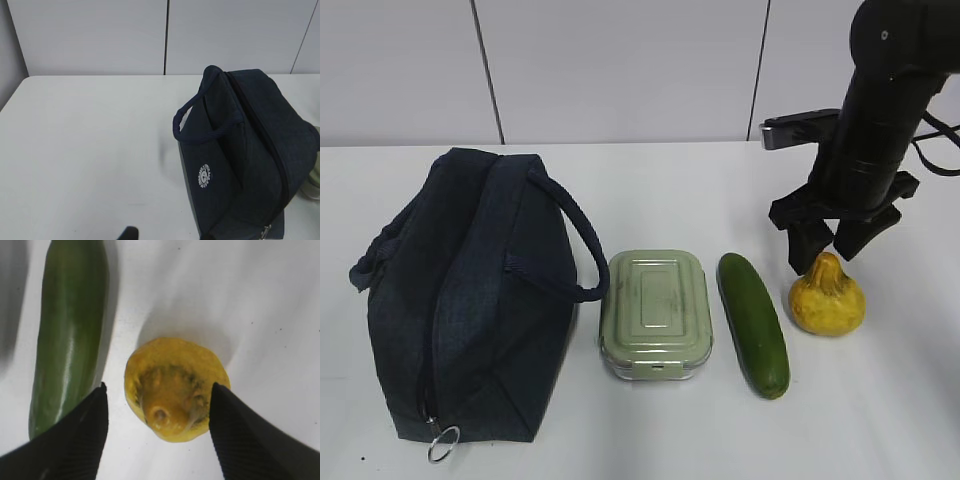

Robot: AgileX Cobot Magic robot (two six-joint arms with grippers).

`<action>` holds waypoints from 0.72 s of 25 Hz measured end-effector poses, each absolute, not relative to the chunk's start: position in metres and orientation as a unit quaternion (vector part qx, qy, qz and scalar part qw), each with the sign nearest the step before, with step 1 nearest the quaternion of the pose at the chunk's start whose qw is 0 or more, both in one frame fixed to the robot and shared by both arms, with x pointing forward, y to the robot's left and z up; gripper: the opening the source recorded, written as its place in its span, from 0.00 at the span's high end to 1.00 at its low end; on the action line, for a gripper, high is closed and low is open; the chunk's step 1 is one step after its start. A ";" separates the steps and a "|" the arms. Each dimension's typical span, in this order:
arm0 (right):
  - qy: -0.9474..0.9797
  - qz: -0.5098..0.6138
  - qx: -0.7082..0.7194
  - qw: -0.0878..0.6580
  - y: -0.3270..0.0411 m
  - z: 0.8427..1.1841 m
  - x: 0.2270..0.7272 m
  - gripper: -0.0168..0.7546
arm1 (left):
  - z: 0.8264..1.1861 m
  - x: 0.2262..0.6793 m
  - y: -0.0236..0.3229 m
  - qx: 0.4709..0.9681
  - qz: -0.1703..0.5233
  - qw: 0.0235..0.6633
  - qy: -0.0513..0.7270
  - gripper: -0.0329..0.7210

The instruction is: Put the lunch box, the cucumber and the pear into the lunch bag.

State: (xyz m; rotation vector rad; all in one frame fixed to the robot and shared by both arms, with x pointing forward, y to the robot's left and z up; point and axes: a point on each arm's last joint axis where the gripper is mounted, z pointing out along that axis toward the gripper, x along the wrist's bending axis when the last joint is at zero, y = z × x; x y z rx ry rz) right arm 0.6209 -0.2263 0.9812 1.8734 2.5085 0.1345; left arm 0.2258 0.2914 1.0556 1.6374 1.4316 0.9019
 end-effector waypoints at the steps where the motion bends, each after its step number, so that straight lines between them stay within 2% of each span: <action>1: 0.799 0.044 0.599 0.005 -0.226 0.980 0.621 0.34 | 1.056 0.226 0.291 0.642 0.354 0.383 0.562 0.64; 11: 0.793 0.019 0.608 -0.016 -0.226 0.955 0.626 0.34 | 1.056 0.226 0.291 0.642 0.354 0.383 0.562 0.64; 18: 0.793 0.008 0.608 -0.018 -0.227 0.954 0.625 0.41 | 1.056 0.226 0.291 0.642 0.354 0.383 0.562 0.64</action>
